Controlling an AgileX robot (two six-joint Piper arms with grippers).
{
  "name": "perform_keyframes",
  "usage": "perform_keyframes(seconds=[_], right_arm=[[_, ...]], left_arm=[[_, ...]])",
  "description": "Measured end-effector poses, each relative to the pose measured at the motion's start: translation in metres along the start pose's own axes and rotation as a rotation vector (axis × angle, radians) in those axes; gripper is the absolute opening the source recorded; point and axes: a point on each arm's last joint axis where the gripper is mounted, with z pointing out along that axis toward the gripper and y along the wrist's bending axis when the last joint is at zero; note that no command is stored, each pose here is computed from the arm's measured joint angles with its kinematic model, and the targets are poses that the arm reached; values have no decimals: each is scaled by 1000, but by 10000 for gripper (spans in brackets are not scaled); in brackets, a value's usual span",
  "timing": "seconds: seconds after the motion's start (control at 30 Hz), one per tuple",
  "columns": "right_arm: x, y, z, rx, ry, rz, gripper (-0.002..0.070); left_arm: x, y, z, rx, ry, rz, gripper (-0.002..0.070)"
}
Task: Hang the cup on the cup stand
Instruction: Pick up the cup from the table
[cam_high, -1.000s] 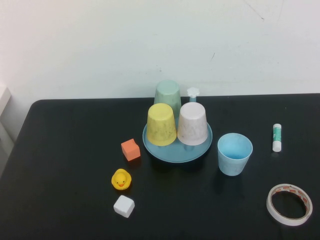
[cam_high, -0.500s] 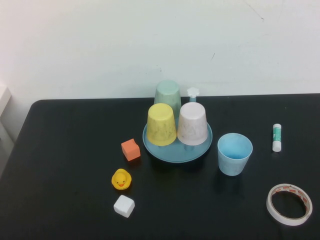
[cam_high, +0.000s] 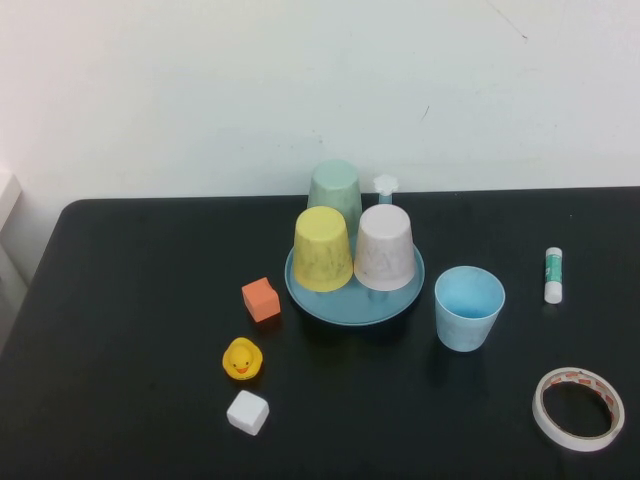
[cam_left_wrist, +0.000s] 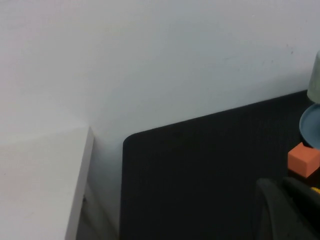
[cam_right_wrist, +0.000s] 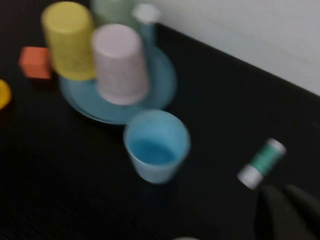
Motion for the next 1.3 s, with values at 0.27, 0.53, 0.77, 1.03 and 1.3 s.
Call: perform_keyframes(seconds=[0.27, 0.53, 0.77, 1.03, 1.3], right_arm=[[-16, 6, 124, -219, 143, -71, 5], [0, -10, 224, -309, 319, -13, 342], [13, -19, 267, -326, 408, 3, 460], [30, -19, 281, -342, 477, 0, 328], [26, -19, 279, -374, 513, -8, 39]], left_arm=[[7, -1, 4, 2, -23, -25, -1], [7, -2, 4, 7, -19, -37, -1], [8, -2, 4, 9, -8, -38, -1], [17, -4, 8, 15, -43, -106, -1], [5, -2, 7, 26, -177, -358, 1]])
